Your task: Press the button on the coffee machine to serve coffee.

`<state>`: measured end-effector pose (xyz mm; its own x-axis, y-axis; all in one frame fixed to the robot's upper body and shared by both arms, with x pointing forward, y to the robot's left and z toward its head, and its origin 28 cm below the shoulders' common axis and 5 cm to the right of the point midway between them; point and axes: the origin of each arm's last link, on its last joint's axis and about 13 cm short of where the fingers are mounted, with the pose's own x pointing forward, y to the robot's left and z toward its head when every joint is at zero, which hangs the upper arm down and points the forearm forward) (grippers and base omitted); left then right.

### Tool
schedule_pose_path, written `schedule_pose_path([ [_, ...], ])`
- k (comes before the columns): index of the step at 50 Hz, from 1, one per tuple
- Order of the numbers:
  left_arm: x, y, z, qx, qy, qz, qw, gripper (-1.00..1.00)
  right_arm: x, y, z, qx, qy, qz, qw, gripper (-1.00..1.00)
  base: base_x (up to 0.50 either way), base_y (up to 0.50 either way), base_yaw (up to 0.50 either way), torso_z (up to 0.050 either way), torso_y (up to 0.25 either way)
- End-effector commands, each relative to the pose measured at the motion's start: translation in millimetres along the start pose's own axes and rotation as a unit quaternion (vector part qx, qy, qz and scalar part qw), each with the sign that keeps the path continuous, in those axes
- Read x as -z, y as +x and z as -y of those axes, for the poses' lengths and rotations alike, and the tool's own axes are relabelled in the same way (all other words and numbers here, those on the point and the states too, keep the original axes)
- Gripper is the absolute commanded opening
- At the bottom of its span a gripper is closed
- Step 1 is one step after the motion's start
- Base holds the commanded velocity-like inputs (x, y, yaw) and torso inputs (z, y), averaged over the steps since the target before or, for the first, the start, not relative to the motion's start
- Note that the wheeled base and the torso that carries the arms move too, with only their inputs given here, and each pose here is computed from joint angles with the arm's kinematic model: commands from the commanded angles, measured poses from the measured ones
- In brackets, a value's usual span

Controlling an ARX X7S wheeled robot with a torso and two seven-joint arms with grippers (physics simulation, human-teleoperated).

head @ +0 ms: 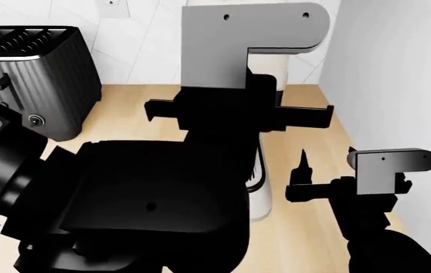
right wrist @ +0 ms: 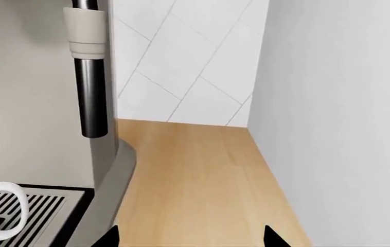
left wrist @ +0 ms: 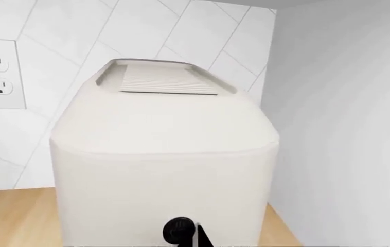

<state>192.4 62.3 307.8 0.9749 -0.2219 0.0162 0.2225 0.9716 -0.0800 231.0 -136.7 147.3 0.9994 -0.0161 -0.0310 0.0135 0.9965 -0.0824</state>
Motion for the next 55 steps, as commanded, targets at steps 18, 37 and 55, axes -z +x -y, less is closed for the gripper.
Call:
schedule_pose_path([
  [18,0.9,-39.4,-6.9,0.002,-0.002,0.006,1.000,-1.00,1.1,-0.6,-0.9,0.001,0.003,0.001,1.000,1.00,0.00,0.00,0.00,0.000,0.000],
  [37,-5.9,-31.6,-39.3,-0.050,-0.017,0.014,0.999,-1.00,2.2,-1.4,-3.1,0.000,0.004,0.000,1.000,1.00,0.00,0.00,0.00,0.000,0.000],
  [55,-6.4,-30.9,-77.1,-0.111,-0.017,0.019,0.993,-1.00,0.1,-3.8,-2.6,0.003,0.003,0.003,1.000,1.00,0.00,0.00,0.00,0.000,0.000],
])
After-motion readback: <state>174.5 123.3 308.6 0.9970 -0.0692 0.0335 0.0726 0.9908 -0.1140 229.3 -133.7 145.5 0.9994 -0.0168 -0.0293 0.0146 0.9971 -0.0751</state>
